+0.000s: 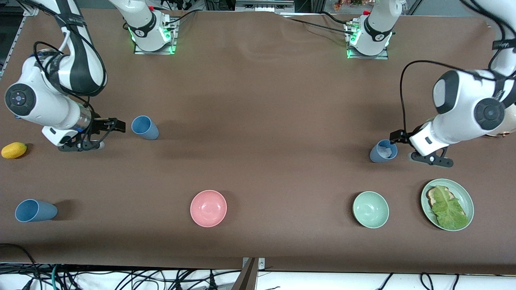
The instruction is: Stack blue cups with both arms
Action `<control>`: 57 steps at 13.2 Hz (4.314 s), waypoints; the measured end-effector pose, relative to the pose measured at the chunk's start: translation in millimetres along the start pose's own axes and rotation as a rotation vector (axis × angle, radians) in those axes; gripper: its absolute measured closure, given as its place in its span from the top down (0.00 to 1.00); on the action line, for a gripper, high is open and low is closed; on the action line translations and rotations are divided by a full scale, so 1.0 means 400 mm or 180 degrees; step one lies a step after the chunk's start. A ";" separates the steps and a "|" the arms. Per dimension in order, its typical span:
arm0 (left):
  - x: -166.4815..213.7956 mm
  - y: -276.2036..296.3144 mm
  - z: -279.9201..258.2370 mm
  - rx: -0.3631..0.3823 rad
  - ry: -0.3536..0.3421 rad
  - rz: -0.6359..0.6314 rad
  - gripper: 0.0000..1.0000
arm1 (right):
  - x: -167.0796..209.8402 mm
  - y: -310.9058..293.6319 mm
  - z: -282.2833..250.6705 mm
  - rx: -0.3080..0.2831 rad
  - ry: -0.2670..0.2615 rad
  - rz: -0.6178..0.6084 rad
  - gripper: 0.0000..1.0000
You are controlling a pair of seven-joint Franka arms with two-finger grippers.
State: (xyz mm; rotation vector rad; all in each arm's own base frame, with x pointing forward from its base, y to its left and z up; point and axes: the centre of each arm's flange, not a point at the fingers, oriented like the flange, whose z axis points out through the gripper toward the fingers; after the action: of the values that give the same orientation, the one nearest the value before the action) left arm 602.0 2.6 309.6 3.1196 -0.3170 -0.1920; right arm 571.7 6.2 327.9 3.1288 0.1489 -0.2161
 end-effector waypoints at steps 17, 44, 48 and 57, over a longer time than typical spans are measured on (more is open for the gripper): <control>0.096 0.227 -0.014 -0.0151 -0.0086 -0.0214 0.01 | -0.038 -0.060 0.144 -0.0004 0.0013 -0.0248 1.00; 0.060 0.729 -0.295 -0.0139 -0.0064 -0.0856 1.00 | 0.129 -0.527 -0.146 0.0001 -0.0399 0.0451 0.04; 0.054 0.611 -0.486 0.0038 -0.0064 -0.0597 1.00 | 0.135 -0.783 -0.169 0.0217 -0.0336 0.0882 0.04; -0.015 0.298 -0.681 0.0003 -0.0027 -0.0372 1.00 | 0.104 -1.139 -0.182 0.0853 -0.0189 0.1143 0.04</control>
State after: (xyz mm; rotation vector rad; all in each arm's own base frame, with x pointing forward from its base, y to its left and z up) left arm 605.3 -116.4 582.1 3.1408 -0.1347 -0.2055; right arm 579.5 464.3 396.6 3.3255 -0.4775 -0.3486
